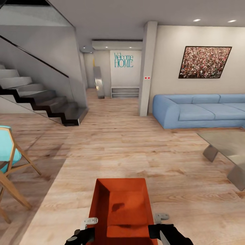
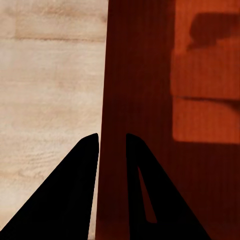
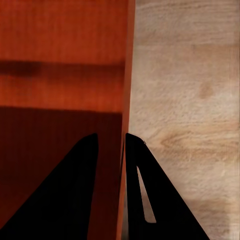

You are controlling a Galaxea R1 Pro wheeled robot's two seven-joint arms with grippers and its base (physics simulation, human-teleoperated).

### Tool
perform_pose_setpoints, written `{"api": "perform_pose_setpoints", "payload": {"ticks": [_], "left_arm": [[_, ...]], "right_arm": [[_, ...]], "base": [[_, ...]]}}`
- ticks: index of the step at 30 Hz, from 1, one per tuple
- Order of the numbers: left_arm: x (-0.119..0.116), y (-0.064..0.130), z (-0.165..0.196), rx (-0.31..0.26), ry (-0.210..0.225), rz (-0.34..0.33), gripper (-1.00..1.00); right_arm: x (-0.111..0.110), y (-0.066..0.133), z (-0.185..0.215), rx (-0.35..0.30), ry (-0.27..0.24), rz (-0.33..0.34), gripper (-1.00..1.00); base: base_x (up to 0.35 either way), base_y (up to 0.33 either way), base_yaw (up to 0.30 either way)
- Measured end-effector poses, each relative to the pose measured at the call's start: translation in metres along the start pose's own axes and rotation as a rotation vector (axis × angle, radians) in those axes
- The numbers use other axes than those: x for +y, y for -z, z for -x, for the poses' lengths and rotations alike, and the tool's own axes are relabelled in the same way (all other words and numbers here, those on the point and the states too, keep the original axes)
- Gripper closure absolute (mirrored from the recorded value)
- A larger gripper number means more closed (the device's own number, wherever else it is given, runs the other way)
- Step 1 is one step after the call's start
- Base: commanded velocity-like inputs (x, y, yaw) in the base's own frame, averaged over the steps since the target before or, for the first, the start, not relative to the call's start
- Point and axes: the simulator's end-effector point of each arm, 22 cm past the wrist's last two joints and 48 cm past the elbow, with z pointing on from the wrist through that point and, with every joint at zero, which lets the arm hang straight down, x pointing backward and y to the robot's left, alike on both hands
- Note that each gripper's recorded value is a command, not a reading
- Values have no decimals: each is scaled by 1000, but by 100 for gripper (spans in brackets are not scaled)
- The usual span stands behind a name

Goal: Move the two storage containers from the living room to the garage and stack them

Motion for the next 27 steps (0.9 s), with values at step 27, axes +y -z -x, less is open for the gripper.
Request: {"api": "perform_pose_setpoints", "payload": {"ticks": [27], "left_arm": [[0, 0, 0, -1, 0, 0, 100]], "right_arm": [[0, 0, 0, -2, 1, 0, 100]], "base": [[243, 12, 22]]}}
